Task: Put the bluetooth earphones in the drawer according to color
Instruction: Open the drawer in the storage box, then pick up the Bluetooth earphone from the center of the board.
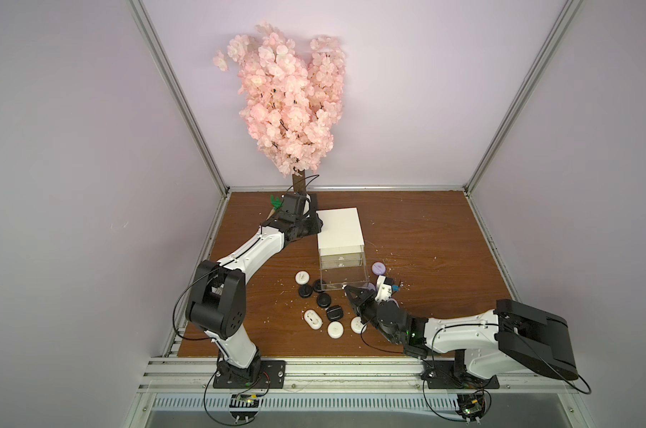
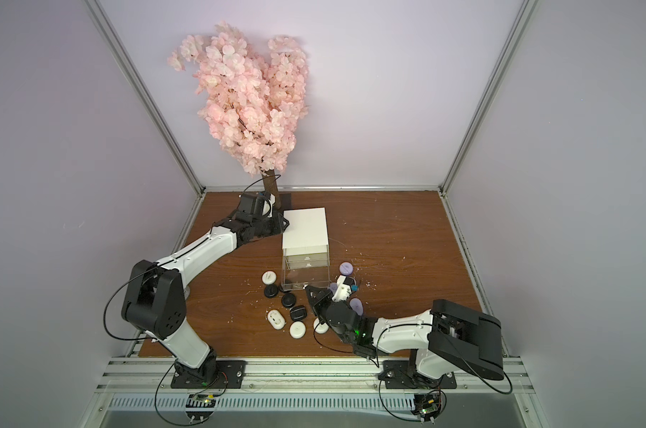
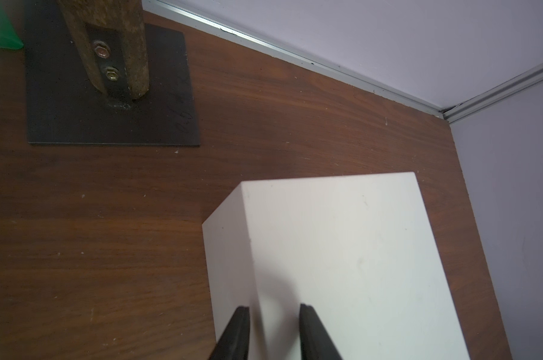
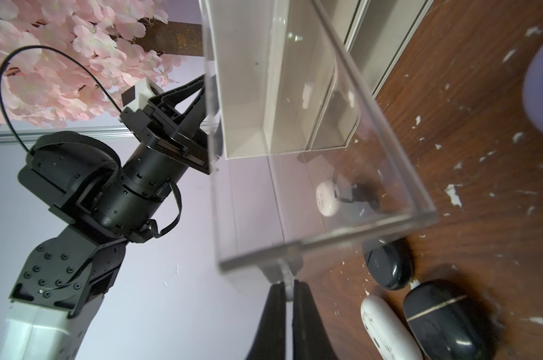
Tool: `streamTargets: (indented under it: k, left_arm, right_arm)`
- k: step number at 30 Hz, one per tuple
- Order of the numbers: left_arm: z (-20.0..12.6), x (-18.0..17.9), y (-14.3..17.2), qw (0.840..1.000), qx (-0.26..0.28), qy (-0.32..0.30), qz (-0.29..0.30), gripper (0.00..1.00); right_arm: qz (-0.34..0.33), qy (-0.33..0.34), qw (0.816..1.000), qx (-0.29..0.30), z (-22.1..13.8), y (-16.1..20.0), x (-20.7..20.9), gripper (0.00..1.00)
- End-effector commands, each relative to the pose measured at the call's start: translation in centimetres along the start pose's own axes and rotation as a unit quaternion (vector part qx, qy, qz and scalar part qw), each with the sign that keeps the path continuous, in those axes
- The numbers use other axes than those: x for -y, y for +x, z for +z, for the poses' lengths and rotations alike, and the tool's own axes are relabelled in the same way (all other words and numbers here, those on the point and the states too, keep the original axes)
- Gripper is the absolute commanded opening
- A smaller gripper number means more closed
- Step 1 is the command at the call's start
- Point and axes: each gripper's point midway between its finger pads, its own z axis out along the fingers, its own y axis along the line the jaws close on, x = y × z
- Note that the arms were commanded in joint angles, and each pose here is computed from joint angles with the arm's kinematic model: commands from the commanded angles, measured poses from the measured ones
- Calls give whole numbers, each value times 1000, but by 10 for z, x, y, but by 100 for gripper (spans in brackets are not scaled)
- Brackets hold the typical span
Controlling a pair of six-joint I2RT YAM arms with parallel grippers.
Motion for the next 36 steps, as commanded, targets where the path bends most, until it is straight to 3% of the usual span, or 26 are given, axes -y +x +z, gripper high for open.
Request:
streamTargets:
  k: [1, 4, 6, 19, 26, 31, 36]
  left_arm:
    - [11, -23, 34, 998, -49, -46, -7, 39]
    - [8, -20, 31, 998, -44, -44, -5, 48]
    - [7, -18, 29, 998, -42, -44, -3, 52]
    - [-26, -8, 11, 999, -11, -49, 16, 69]
    - [-68, -27, 8, 997, 11, -67, 27, 73]
    - [-89, -38, 17, 996, 13, -75, 39, 75]
    - [-90, -54, 32, 994, -6, -96, 52, 76]
  right_arm:
    - [-22, 7, 1000, -3, -5, 1, 0, 11]
    - [-36, 9, 999, 1, -7, -1, -5, 28]
    - [-48, 9, 999, 4, -9, -2, -10, 34]
    - [-130, 30, 991, -8, -33, -1, -40, 54]
    - [-165, 66, 984, 15, -80, -36, -44, 58]
    - [-212, 137, 965, 70, -118, -75, -48, 58]
    - [-279, 245, 919, 129, -139, -114, -49, 62]
